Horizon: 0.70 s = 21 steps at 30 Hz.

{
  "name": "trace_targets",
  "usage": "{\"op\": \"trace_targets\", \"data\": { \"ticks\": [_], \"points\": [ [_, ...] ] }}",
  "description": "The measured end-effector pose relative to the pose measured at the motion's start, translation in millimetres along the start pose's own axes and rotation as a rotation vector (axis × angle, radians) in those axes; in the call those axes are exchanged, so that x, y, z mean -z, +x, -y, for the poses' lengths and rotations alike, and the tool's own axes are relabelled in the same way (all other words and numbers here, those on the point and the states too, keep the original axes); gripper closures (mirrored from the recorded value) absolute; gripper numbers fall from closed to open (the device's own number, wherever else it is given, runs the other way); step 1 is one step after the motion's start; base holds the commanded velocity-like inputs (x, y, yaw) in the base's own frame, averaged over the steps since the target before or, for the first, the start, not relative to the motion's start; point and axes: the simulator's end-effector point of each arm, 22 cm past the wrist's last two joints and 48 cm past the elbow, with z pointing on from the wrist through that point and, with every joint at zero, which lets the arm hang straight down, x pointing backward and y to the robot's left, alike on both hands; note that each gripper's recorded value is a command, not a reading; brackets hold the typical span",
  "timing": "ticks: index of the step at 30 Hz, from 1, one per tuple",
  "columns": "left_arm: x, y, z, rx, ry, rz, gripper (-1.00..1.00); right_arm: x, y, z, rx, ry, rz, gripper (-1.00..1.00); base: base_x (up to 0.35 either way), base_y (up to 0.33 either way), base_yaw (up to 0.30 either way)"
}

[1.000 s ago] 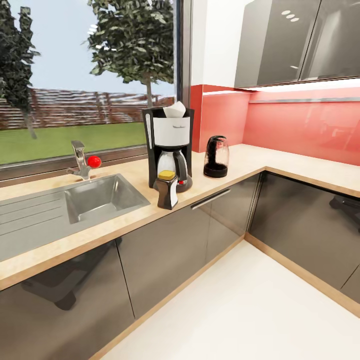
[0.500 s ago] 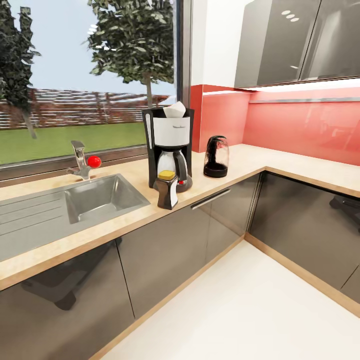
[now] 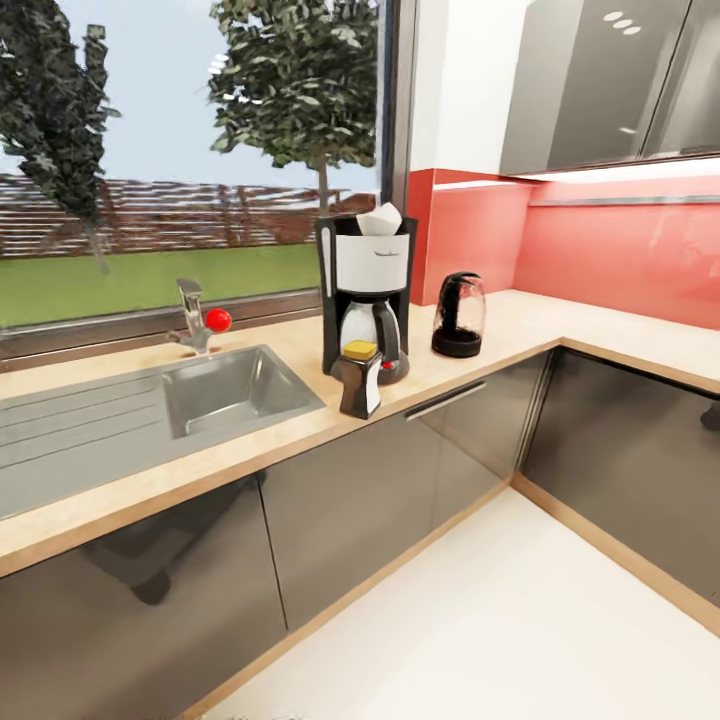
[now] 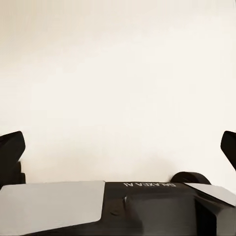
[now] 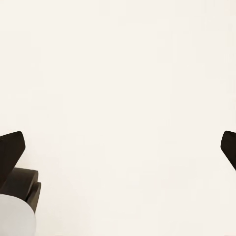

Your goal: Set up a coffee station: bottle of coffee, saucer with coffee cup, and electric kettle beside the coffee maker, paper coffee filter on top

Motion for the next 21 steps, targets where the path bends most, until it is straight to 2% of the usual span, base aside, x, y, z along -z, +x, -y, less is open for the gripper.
{"op": "trace_targets", "data": {
  "ticks": [7, 16, 21],
  "points": [
    [3.4, 8.3, -6.4, 0.009, -0.02, -0.006, -1.0, 0.0, 0.1, 0.0, 0.0, 0.0, -0.001, -1.0, 0.0, 0.0, 0.269],
    [5.6, 10.6, -10.3, 0.011, -0.029, -0.009, -1.0, 0.1, 0.7, -1.2, 0.001, -0.003, -0.002, -1.0, 0.0, 0.0, 0.058],
    [5.7, 10.4, -10.7, 0.014, -0.03, -0.007, -1.0, 0.1, 0.5, -2.9, 0.001, -0.005, -0.002, -1.0, 0.0, 0.0, 0.218]
  ]
}}
